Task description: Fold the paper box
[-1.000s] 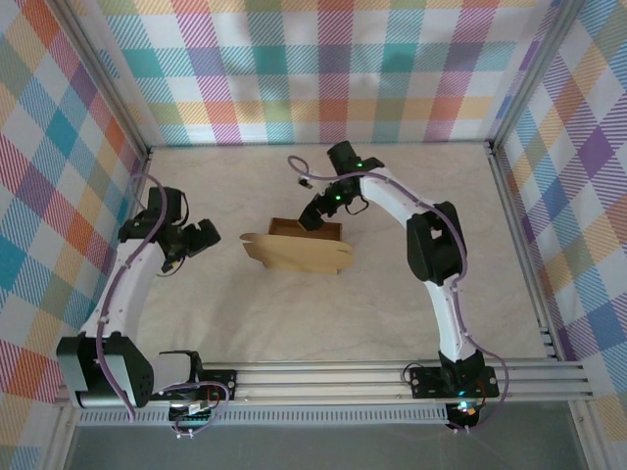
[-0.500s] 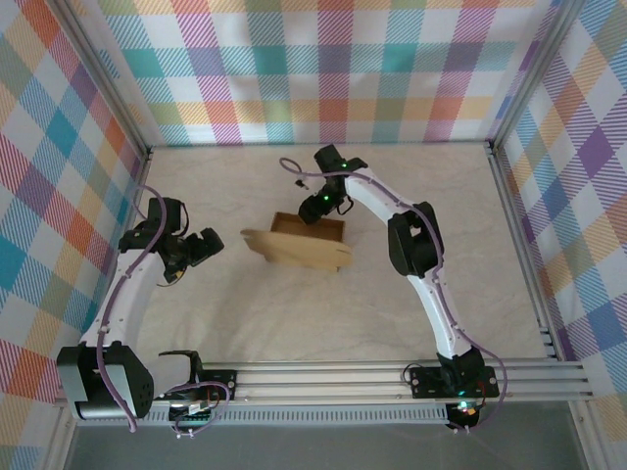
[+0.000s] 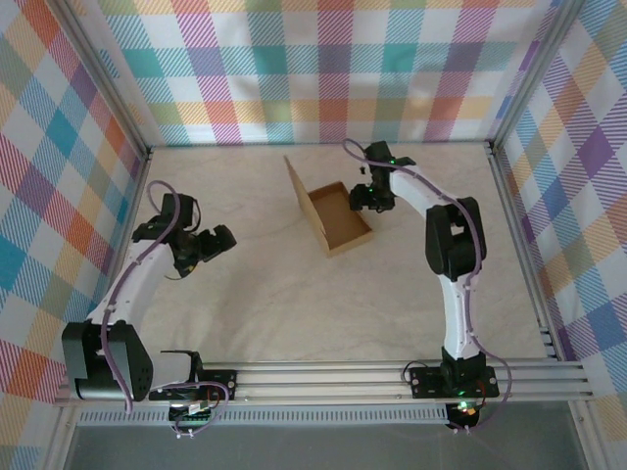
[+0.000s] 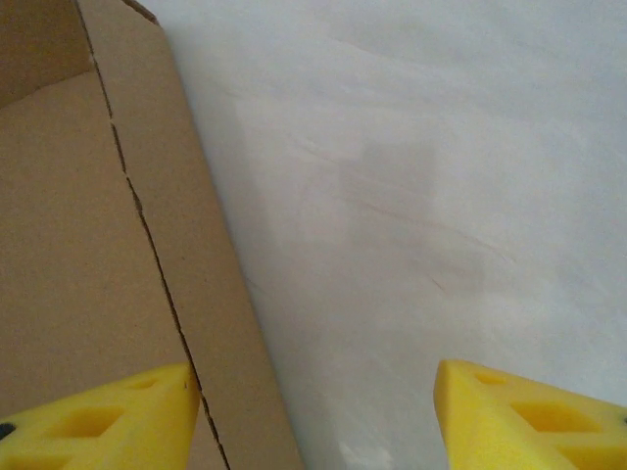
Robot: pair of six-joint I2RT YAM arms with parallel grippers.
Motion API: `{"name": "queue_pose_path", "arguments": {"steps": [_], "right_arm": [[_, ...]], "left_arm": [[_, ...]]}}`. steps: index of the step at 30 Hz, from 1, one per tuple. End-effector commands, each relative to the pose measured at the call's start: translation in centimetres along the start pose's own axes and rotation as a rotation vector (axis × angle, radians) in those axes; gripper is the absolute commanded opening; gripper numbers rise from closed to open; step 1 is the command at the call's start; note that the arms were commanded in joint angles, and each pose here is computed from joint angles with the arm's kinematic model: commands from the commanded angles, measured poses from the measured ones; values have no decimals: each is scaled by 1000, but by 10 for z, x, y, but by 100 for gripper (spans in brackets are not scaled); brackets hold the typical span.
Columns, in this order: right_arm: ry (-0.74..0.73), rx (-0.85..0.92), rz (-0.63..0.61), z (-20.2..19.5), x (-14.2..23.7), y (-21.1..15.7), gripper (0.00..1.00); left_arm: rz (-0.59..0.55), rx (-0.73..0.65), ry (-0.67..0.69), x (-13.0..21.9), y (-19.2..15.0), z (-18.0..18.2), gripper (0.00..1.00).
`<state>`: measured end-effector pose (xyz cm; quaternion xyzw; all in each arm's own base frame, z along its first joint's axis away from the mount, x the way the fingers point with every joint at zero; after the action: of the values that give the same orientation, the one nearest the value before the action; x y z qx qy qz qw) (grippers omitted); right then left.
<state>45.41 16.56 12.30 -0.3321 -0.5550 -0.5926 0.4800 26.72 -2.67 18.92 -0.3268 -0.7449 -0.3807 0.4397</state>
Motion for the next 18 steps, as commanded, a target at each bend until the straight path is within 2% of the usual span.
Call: {"name": "queue_pose_path", "arguments": {"steps": [1,6,9,13,18], "right_arm": [[27,-105,-64,4,26,-8,66],[153,-74,-187,7,55,-22,70],[175,-150,-230,-9,64,-25,69],[133,-214,-165,-35,49,-36,62],[128,-198,-91,-38,29,-49,55]], "left_arm": [[8,-21,-33,-10,0,-15,100],[-5,-60,-65,-22,-1,-35,100],[-61,-73,-56,-22,-1,-40,100],[-180,-33,-43,-13,1,-34,100],[-288,71,25,4,0,-15,100]]}}
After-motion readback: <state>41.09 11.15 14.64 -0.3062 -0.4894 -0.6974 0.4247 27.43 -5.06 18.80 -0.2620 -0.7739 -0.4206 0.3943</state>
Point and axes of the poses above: each hand's point on the last joint's axis, 136 mm out from that joint toward the fingers, its own x axis back along the fingers, its own z axis along the line the jaws close on, y = z × x, the point moved 7 cm from there along x, back along the fingers, and after that the axes turned 1 degree about x, right-handed, at the moved point
